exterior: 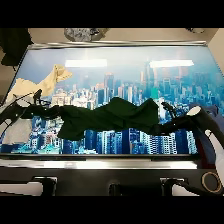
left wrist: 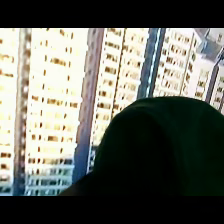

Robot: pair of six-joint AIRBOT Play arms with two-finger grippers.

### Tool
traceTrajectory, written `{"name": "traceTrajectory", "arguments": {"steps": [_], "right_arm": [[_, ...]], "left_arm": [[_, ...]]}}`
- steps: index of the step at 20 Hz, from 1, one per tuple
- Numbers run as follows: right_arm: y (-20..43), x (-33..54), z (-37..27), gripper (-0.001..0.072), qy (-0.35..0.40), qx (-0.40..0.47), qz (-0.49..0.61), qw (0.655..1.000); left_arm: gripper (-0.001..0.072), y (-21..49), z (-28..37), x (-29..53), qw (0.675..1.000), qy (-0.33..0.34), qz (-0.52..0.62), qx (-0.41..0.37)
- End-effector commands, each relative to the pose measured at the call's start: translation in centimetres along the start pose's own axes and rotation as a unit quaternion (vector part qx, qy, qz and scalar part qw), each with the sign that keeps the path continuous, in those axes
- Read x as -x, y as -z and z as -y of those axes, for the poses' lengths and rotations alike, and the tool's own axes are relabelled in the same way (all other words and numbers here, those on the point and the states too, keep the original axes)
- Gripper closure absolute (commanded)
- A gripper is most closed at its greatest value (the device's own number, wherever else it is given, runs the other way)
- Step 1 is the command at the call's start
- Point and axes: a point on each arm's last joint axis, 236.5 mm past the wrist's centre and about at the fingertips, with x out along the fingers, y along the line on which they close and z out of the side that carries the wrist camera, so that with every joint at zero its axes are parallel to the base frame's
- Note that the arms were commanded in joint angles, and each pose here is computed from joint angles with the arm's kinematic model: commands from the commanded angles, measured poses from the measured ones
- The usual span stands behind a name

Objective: Fold the shirts.

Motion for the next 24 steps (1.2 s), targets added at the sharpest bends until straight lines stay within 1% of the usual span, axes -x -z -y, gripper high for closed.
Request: {"name": "traceTrajectory", "arguments": {"steps": [1, 2, 4, 5, 7, 12, 14, 15, 16, 17, 18, 19, 21, 23, 24], "right_arm": [[0.5, -0.7, -0.1, 0.0077, 0.011, -0.008, -0.014, 1.0], [1.0, -1.0, 0.1, 0.0078, 0.013, -0.017, -0.021, 1.0], [1.5, -1.7, 0.1, 0.0105, 0.009, -0.039, -0.02, 0.999], [1.3, -1.9, 0.4, 0.0107, 0.013, -0.043, -0.012, 0.999], [0.3, -1.9, 1.2, 0.0154, 0.028, -0.055, 0.012, 0.998], [-2.2, -1.7, 1.7, 0.0155, 0.033, -0.098, 0.066, 0.992], [-2.4, -2.0, 2.2, 0.0219, 0.036, -0.11, 0.069, 0.991], [-2.3, -2.3, 2.4, 0.0228, 0.036, -0.122, 0.067, 0.99], [-2.2, -2.7, 2.7, 0.0298, 0.036, -0.131, 0.063, 0.989], [-2.0, -3.2, 3.0, 0.0387, 0.035, -0.144, 0.058, 0.987], [-1.9, -3.6, 3.3, 0.0516, 0.034, -0.152, 0.054, 0.986], [-1.8, -3.8, 3.4, 0.0666, 0.033, -0.153, 0.051, 0.986], [-2.3, -3.2, 3.1, 0.067, 0.036, -0.117, 0.057, 0.991], [-4.1, -0.4, 1.9, 0.067, 0.048, -0.048, 0.088, 0.994], [-5.7, 2.4, 0.8, 0.067, 0.062, 0.001, 0.118, 0.991]], "left_arm": [[0.0647, 0.2, 0.1, -0.7, 1.0, 0.0, -0.006, -0.002], [0.0676, 0.2, 0.1, -0.7, 1.0, 0.001, -0.007, -0.003], [0.0676, 0.3, 0.3, -0.5, 1.0, 0.002, -0.008, -0.008], [0.0677, 0.5, 0.4, -0.5, 1.0, 0.003, -0.012, -0.008], [0.0677, 1.1, 0.6, -0.4, 1.0, 0.008, -0.025, -0.012], [0.0677, 1.9, 0.8, -0.3, 0.999, 0.014, -0.041, -0.023], [0.0676, 1.9, 0.8, -0.3, 0.999, 0.014, -0.041, -0.023], [0.0677, 1.9, 0.9, -0.3, 0.999, 0.014, -0.043, -0.023], [0.0677, 1.9, 0.9, -0.3, 0.999, 0.014, -0.043, -0.023], [0.0677, 2.0, 0.9, -0.3, 0.999, 0.014, -0.043, -0.023], [0.0677, 2.0, 0.9, -0.3, 0.999, 0.015, -0.045, -0.023], [0.0676, 2.2, 0.9, -0.3, 0.998, 0.016, -0.048, -0.023], [0.0678, 2.0, 1.4, 0.3, 0.998, 0.018, -0.044, -0.034], [0.0679, 0.0, 3.4, 3.1, 0.996, 0.03, -0.009, -0.084], [0.0678, -1.9, 5.8, 5.9, 0.991, 0.046, 0.03, -0.12]]}}
